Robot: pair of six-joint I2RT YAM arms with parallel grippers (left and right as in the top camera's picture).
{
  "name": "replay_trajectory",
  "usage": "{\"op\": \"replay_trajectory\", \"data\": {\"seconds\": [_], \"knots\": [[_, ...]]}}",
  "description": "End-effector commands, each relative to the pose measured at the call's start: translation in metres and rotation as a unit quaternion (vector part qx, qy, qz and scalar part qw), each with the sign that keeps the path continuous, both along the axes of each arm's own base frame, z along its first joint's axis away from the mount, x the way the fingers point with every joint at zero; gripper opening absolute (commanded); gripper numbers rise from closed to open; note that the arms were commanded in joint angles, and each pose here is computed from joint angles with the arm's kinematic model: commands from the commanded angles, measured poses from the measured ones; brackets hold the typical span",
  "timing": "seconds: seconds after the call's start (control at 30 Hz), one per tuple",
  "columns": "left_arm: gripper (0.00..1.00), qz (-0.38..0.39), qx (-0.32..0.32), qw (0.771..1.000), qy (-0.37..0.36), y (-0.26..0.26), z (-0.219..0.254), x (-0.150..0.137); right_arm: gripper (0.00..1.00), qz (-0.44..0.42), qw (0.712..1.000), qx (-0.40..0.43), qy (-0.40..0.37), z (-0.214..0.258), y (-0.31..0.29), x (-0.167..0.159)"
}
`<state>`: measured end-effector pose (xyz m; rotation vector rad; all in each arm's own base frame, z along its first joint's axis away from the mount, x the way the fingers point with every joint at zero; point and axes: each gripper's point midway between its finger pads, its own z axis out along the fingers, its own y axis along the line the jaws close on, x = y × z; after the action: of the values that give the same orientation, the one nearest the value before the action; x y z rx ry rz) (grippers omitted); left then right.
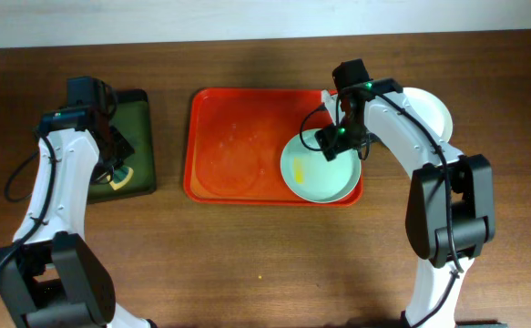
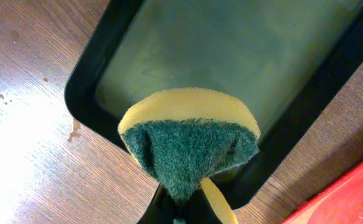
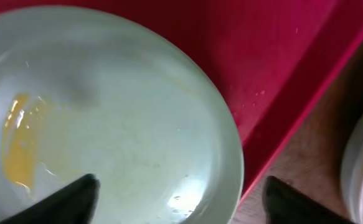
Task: Clean dirty plates on tray and stack at the side
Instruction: 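Reach the right gripper to the pale-green plate rim and grip it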
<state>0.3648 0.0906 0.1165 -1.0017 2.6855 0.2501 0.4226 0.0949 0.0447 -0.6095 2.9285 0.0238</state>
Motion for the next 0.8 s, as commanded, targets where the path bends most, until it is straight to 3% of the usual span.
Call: {"op": "replay_trajectory", "data": {"seconds": [0.0,0.33,0.4,0.5,0.57,0.63,0.77], "knots": [[0.00,0.004,-0.002,1.000,-0.001,0.000,0.000,-0.003,0.63,0.034,0.999,-0.014,-0.002,-0.011,0.000,0.003],[0.00,0.003,-0.005,1.000,-0.005,-0.001,0.001,-0.001,0.66,0.046,0.999,-0.020,0.016,-0.039,0.000,0.005],[0.00,0.002,-0.007,1.000,-0.006,-0.002,0.000,-0.001,0.59,0.050,0.998,0.005,0.031,-0.039,0.009,-0.002],[0.00,0.000,-0.012,1.000,-0.006,-0.004,-0.001,0.000,0.29,0.060,0.992,0.098,0.058,-0.035,0.041,-0.015],[0.00,-0.005,-0.022,1.000,-0.008,-0.008,-0.001,0.001,0.25,0.056,0.989,0.125,0.062,-0.032,0.057,-0.018],[0.00,-0.044,-0.031,0.999,-0.010,-0.021,-0.002,0.007,0.28,0.034,0.989,0.127,0.060,-0.032,0.065,-0.017],[0.00,-0.071,-0.031,0.997,-0.009,-0.034,-0.001,0.010,0.25,-0.048,0.990,0.114,0.069,-0.045,0.064,-0.013]]}}
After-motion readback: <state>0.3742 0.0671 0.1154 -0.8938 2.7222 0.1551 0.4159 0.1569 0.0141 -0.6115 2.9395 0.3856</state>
